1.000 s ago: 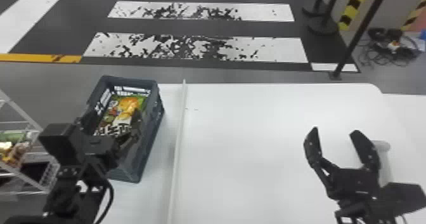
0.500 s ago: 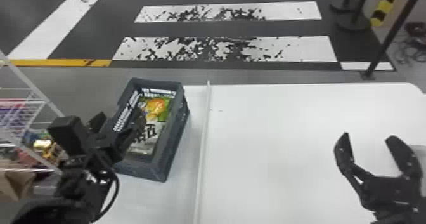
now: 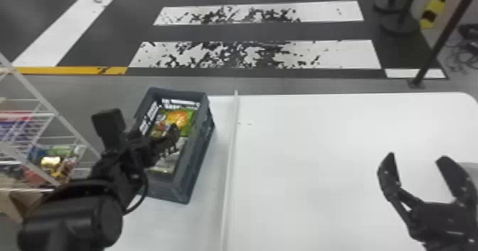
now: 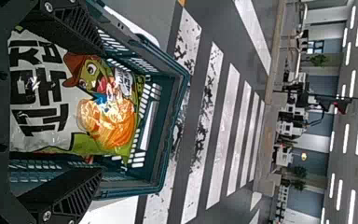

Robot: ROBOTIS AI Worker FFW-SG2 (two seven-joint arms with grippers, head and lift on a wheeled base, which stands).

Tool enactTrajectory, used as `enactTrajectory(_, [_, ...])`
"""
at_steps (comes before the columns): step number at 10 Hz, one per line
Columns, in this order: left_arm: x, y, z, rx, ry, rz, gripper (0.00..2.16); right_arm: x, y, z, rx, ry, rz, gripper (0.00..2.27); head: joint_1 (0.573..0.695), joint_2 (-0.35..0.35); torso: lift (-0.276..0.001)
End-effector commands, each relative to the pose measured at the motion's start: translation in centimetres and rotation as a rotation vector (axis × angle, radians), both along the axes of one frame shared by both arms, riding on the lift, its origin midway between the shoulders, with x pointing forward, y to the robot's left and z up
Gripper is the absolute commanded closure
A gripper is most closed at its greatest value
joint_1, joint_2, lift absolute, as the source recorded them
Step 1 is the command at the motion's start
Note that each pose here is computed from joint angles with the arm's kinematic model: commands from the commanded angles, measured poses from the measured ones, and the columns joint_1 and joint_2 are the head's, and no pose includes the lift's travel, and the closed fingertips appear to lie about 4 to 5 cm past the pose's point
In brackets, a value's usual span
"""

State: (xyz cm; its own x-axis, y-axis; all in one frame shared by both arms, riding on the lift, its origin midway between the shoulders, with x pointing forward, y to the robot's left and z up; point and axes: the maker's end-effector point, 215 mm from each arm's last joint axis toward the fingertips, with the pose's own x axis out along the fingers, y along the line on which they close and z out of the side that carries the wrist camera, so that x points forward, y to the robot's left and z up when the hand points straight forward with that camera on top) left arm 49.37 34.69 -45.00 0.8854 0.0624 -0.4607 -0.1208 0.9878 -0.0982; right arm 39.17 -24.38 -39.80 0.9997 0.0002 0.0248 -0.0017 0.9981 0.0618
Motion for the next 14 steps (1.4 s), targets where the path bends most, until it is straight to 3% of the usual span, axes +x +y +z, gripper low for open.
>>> enactTrajectory(1, [1.6,0.1,-0.6,-0.014,0.018,0.004,0.1,-0.1,0.0,-0.1,0.0,0.002,0.0,0.12,0.695,0.13,-0.029])
enactTrajectory(3, [3.3,0.4,-1.6,-0.015,0.044,0.011,0.1,0.1,-1.0,0.1,-0.011,-0.001,-0.013,0.12,0.695,0.127,-0.029])
enactTrajectory(5, [4.0,1.7,-3.0,0.023,0.106,0.021,0.1,0.3,-1.3,0.0,-0.021,-0.002,-0.011,0.12,0.695,0.121,-0.029])
enactTrajectory(7, [4.7,1.6,-3.5,0.013,0.12,0.019,0.1,0.6,-1.2,0.1,-0.02,-0.006,-0.01,0.12,0.695,0.127,-0.029])
enactTrajectory(14, [4.1,1.0,-6.4,0.001,0.176,0.003,0.1,1.1,-1.0,0.1,-0.017,-0.009,-0.008,0.12,0.695,0.117,-0.029])
